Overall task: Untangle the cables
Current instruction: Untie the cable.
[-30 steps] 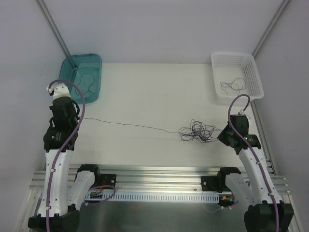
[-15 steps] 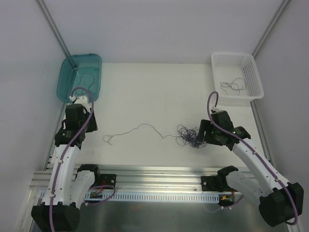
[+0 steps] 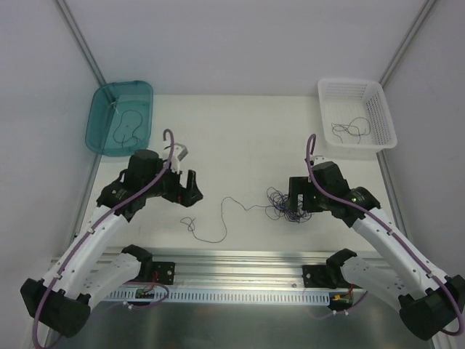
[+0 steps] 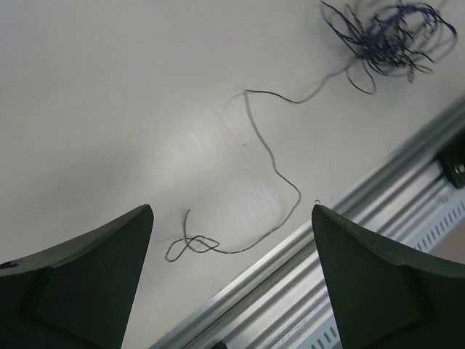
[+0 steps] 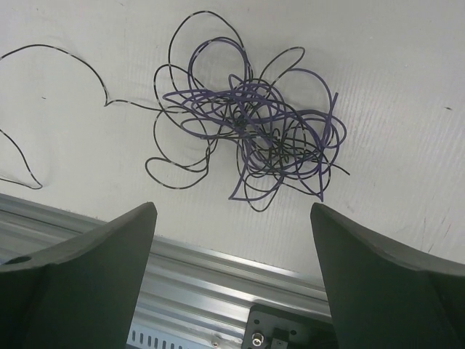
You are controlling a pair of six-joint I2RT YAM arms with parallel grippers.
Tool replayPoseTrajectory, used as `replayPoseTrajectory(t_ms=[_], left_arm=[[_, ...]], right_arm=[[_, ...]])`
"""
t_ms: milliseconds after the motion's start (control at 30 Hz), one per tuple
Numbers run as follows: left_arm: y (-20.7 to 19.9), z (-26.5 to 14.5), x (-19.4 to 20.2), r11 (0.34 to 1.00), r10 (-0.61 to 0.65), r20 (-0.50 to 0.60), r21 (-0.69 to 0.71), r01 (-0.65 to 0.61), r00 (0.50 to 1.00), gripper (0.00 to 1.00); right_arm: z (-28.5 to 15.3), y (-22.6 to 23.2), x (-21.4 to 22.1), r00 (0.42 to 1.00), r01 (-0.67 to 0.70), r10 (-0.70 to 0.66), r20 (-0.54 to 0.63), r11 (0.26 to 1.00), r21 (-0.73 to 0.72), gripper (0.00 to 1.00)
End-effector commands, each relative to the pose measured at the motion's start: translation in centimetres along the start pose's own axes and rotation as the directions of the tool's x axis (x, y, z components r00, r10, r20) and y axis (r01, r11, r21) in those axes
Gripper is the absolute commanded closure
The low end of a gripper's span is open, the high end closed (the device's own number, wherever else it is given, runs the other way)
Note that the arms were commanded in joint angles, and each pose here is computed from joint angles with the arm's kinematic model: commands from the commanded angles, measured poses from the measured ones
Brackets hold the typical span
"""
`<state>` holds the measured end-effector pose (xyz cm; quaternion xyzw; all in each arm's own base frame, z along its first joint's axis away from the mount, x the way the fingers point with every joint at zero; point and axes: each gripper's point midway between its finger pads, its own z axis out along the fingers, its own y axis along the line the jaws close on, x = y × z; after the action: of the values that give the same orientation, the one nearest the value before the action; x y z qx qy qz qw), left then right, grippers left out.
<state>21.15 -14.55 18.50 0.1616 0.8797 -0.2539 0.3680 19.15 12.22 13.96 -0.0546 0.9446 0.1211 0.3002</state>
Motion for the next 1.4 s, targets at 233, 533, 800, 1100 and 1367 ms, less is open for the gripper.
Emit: replayPoseTrajectory(t_ms=[233, 533, 800, 1100, 1367], left_arm=[[-10.9, 8.3, -2.0, 0.886, 0.411, 0.021, 0.227, -0.405, 0.911, 0.06], [-13.0, 18.5, 1.5, 0.796, 0.569, -0.065, 0.293, -0.529, 0.82, 0.2], [-14.0, 22.5, 4.2, 0.765, 0.603, -0.102, 0.355, -0.537, 0.791, 0.4], [-14.0, 23.1, 7.0, 0.792, 0.557, -0.138, 0.384, -0.474, 0.819, 0.84], [-14.3, 20.6, 5.3, 0.814, 0.516, -0.081, 0.356, -0.459, 0.852, 1.0]], right_arm=[[-0.3, -0.1, 0.0, 0.999, 0.033, -0.033, 0.014, 0.999, 0.003, 0.03], [0.3, 0.3, 0.6, 1.0, 0.017, -0.016, 0.015, 0.999, -0.027, 0.01], [1.4, 0.7, 0.5, 0.999, -0.014, 0.015, 0.028, 0.999, -0.045, 0.01], [3.8, 1.1, 0.7, 0.997, -0.073, 0.074, 0.017, 0.996, -0.05, 0.01], [7.1, 0.7, 1.7, 0.992, -0.104, 0.105, -0.066, 0.994, 0.018, 0.02]])
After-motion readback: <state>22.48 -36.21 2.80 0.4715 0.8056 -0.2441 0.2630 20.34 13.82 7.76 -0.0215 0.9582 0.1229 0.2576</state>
